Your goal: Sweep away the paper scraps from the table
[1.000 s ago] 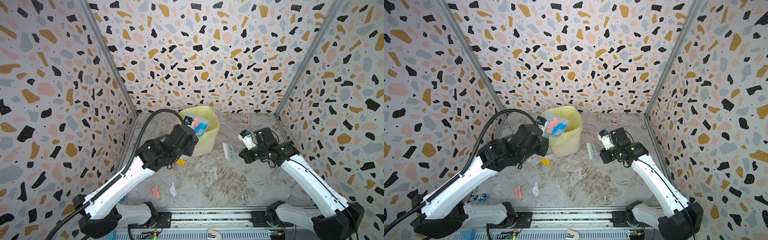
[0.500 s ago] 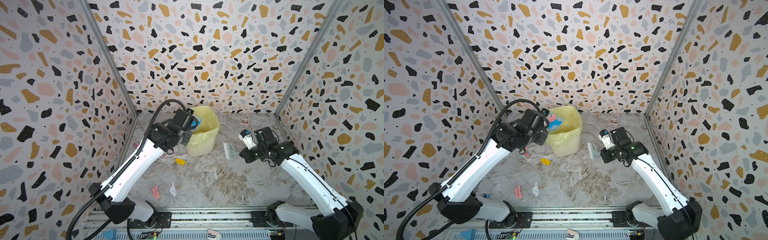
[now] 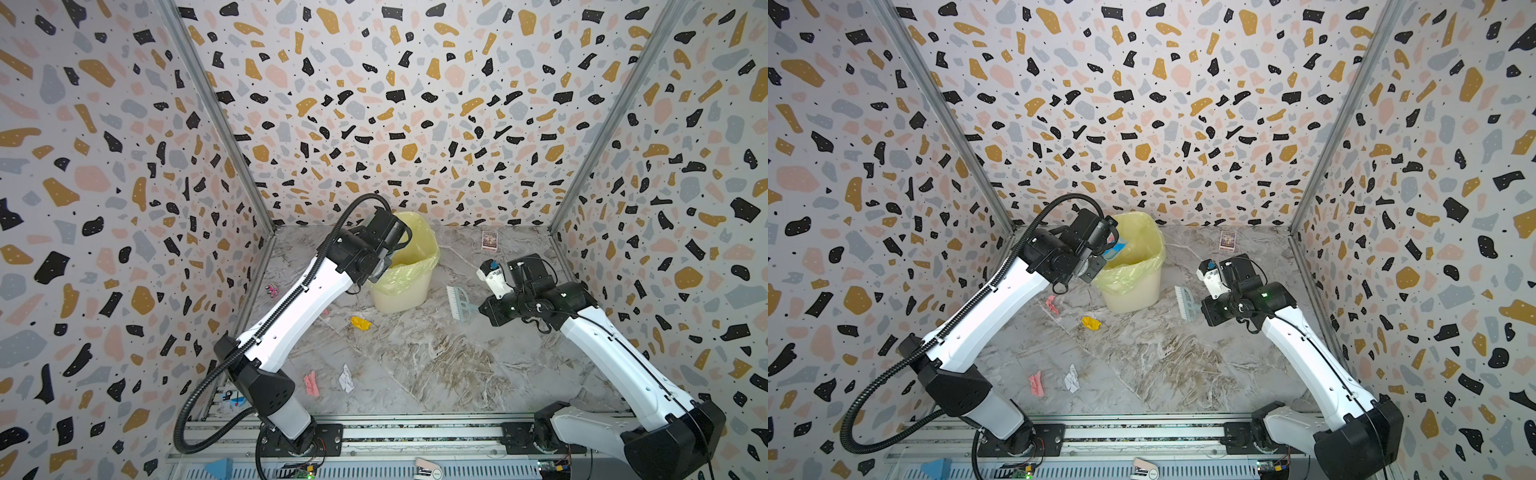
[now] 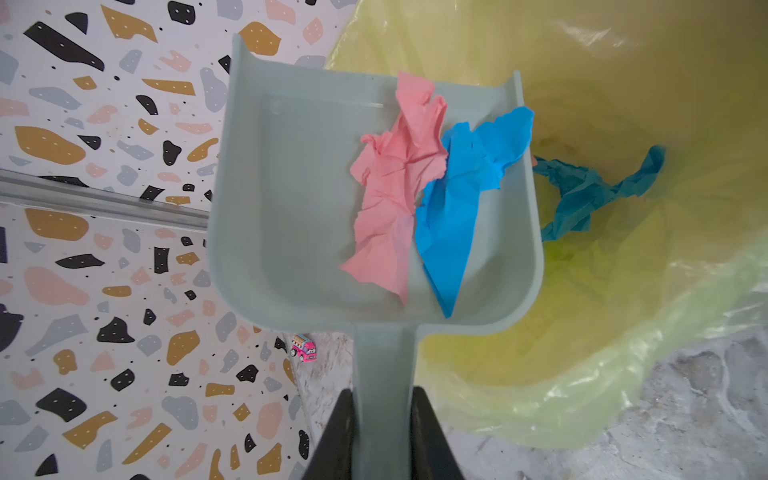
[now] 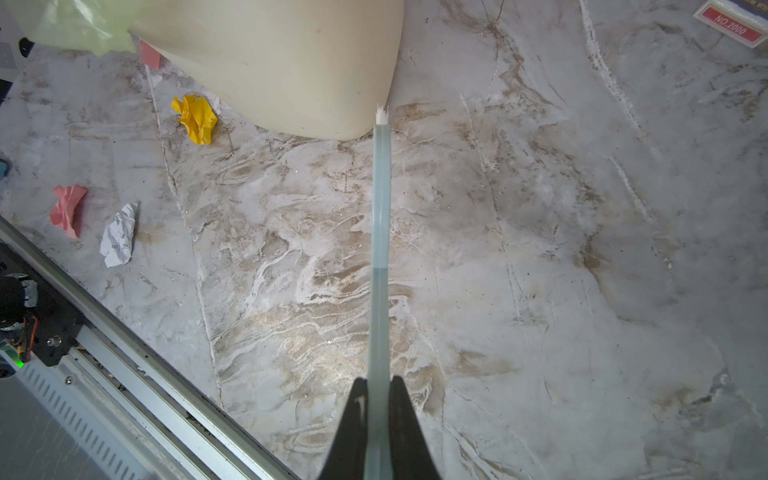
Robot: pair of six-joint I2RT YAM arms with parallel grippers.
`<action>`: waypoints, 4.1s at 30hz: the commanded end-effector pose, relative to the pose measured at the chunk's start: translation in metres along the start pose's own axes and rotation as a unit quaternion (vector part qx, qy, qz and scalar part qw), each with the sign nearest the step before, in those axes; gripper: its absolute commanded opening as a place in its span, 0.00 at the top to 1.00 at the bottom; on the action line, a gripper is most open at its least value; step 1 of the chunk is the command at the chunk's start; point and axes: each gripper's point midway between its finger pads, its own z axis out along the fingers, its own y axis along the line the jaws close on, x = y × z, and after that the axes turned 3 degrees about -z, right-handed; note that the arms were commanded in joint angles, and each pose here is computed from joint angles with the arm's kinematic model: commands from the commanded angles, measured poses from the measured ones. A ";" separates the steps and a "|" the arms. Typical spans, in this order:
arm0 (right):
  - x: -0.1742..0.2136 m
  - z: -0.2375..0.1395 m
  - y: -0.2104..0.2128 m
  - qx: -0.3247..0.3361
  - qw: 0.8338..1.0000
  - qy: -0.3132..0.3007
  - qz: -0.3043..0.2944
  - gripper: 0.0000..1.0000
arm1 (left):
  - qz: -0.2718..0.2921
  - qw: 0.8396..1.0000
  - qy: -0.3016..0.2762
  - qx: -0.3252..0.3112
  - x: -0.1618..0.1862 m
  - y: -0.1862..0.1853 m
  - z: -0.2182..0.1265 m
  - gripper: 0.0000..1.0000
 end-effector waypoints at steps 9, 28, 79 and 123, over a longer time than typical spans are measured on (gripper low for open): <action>-0.012 -0.010 0.004 -0.009 1.000 -0.013 -0.005 1.00 | 0.103 0.991 -0.009 -0.088 -0.019 0.001 -0.010 1.00; -0.012 -0.011 0.006 -0.013 1.000 -0.018 -0.004 1.00 | 0.249 0.927 -0.014 -0.279 -0.044 0.004 -0.036 1.00; 0.033 0.012 0.206 -0.325 0.945 -0.028 -0.017 1.00 | -0.148 0.961 -0.231 0.045 0.043 0.004 -0.075 1.00; 0.088 0.097 0.178 -0.200 0.961 0.121 0.149 1.00 | -0.138 0.972 -0.150 0.117 0.105 -0.029 -0.060 1.00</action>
